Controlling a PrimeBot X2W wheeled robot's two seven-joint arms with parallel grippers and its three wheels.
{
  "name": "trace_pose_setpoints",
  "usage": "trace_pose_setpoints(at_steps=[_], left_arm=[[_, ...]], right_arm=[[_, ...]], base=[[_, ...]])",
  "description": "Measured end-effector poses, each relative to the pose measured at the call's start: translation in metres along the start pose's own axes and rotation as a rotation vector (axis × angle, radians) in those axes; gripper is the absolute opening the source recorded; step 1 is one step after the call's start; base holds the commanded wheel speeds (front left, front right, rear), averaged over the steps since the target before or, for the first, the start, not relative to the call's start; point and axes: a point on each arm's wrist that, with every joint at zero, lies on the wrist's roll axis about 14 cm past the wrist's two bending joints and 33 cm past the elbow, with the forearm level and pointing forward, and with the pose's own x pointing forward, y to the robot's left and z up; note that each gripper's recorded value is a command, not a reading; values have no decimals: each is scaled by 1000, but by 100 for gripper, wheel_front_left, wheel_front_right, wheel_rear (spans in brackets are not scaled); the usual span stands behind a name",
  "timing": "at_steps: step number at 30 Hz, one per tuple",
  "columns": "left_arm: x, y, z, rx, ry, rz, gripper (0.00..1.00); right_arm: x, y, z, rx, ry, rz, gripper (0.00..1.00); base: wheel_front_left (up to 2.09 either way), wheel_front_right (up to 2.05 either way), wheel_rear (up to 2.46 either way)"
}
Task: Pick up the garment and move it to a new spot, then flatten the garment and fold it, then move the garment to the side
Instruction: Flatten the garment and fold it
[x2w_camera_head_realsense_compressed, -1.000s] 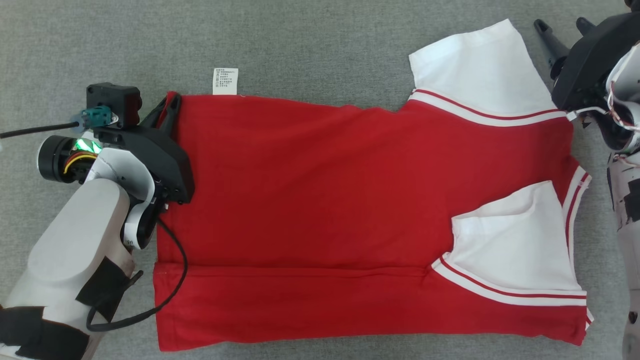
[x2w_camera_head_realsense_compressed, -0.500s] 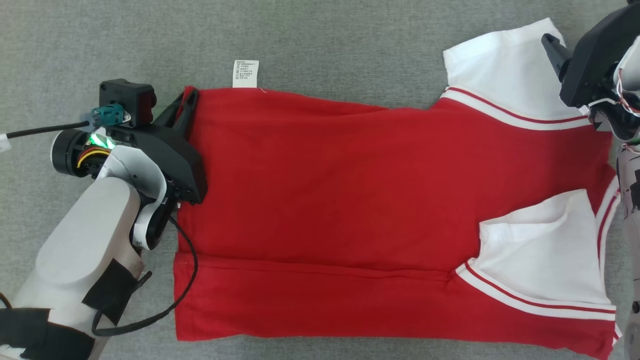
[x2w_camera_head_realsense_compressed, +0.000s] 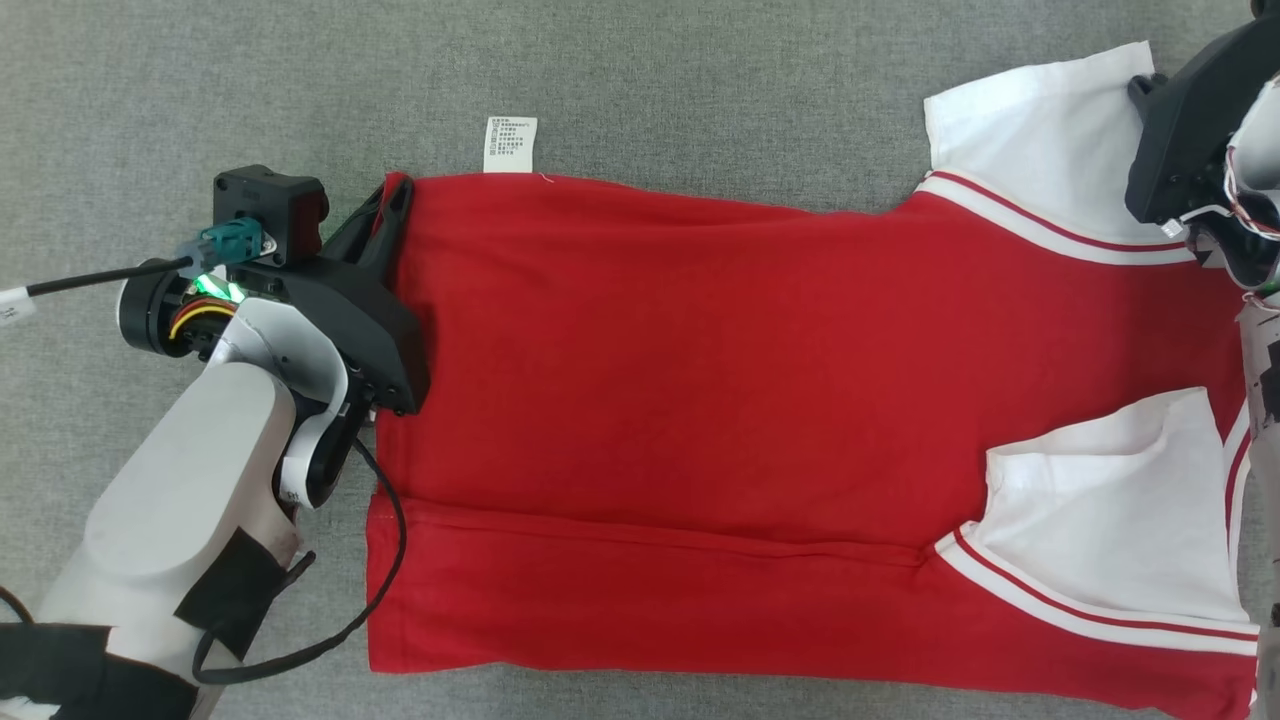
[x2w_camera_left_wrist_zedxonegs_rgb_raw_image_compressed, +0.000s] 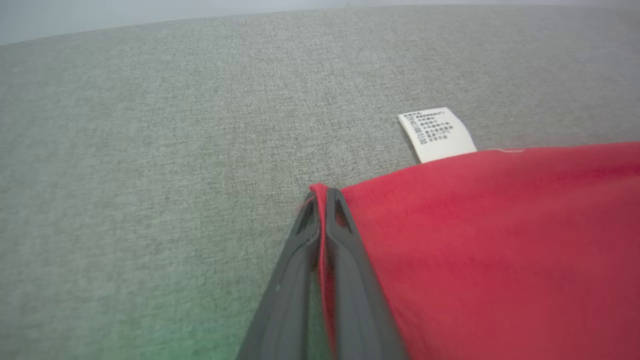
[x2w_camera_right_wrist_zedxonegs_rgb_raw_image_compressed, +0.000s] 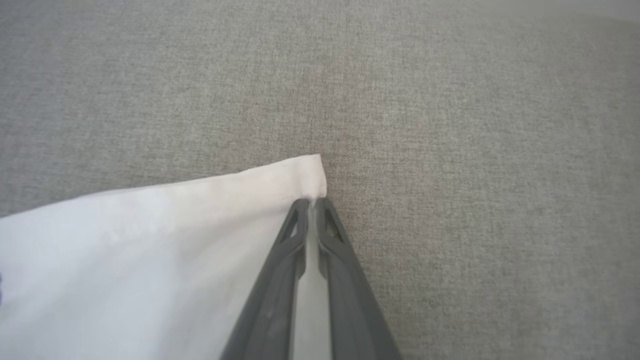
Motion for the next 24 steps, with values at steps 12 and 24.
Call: trace_pose_setpoints(at_steps=[12, 24], left_arm=[[-1, -3, 14, 7, -106, 1, 0], [-30, -23, 36, 3, -269, -17, 0]], right_arm=[[-13, -2, 21, -5, -143, 5, 0], [-63, 4, 30, -10, -322, 72, 0]], base=[[0, 0, 0], [0, 0, 0]])
